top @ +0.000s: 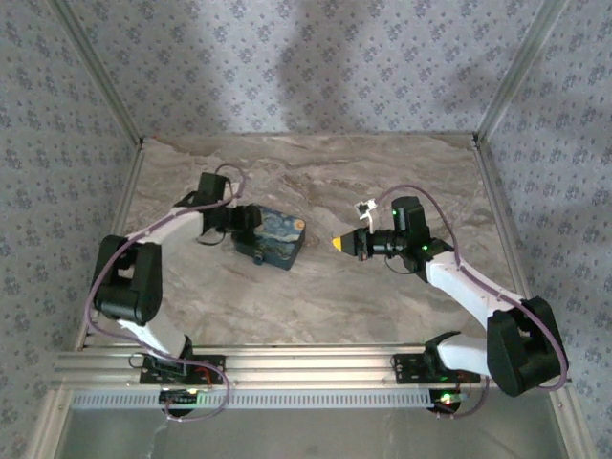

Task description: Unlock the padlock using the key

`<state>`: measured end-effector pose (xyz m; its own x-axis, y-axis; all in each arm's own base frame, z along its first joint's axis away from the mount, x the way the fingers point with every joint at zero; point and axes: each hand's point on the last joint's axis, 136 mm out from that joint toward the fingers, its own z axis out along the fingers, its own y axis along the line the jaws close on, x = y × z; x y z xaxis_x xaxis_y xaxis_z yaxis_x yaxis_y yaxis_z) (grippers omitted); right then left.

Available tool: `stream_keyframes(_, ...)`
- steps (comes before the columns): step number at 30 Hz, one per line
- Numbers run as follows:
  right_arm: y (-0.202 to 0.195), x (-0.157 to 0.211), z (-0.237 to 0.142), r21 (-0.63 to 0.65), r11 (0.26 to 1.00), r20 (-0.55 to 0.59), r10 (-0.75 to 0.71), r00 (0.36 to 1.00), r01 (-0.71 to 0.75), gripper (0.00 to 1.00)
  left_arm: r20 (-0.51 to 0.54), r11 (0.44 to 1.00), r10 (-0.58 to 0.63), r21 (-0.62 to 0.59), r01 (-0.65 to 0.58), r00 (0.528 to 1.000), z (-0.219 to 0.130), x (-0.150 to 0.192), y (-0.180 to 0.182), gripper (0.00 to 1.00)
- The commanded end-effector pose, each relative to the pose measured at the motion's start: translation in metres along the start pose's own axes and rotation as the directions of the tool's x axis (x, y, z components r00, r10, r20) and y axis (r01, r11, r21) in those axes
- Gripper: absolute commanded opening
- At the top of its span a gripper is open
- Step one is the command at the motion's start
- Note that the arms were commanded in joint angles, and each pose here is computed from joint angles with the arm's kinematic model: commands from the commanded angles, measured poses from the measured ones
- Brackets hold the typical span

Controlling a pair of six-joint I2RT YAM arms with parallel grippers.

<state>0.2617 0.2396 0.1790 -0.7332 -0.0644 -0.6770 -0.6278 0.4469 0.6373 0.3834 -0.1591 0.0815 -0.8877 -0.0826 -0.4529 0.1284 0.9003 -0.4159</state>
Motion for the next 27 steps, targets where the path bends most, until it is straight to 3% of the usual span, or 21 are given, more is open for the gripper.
stream_keyframes(1, 0.001, -0.005, 0.0, 0.011, 1.0, 0.0, -0.015, 1.0, 0.015, 0.0, -0.124, 1.0, 0.023, 0.008, -0.022, 0.992, 0.03, 0.026, -0.017, 0.63)
stream_keyframes(9, -0.014, -0.005, 0.001, 0.059, 0.998, 0.007, 0.029, 1.0, -0.029, 0.0, -0.158, 0.989, 0.116, 0.111, -0.099, 0.981, 0.067, 0.019, -0.084, 0.61)
stream_keyframes(16, -0.04, -0.012, 0.007, 0.117, 0.989, 0.036, 0.089, 0.995, -0.093, 0.0, -0.112, 0.973, 0.178, 0.168, -0.158, 0.978, 0.073, -0.016, -0.115, 0.64)
stream_keyframes(23, -0.062, -0.026, 0.02, 0.15, 0.98, 0.038, 0.129, 0.991, -0.133, 0.0, 0.033, 0.972, 0.205, 0.112, -0.207, 0.978, 0.025, -0.052, -0.115, 0.77)
stream_keyframes(27, -0.072, -0.032, 0.03, 0.156, 0.977, 0.023, 0.143, 0.989, -0.145, 0.0, 0.107, 0.97, 0.211, 0.1, -0.222, 0.972, -0.009, -0.047, -0.107, 0.79)
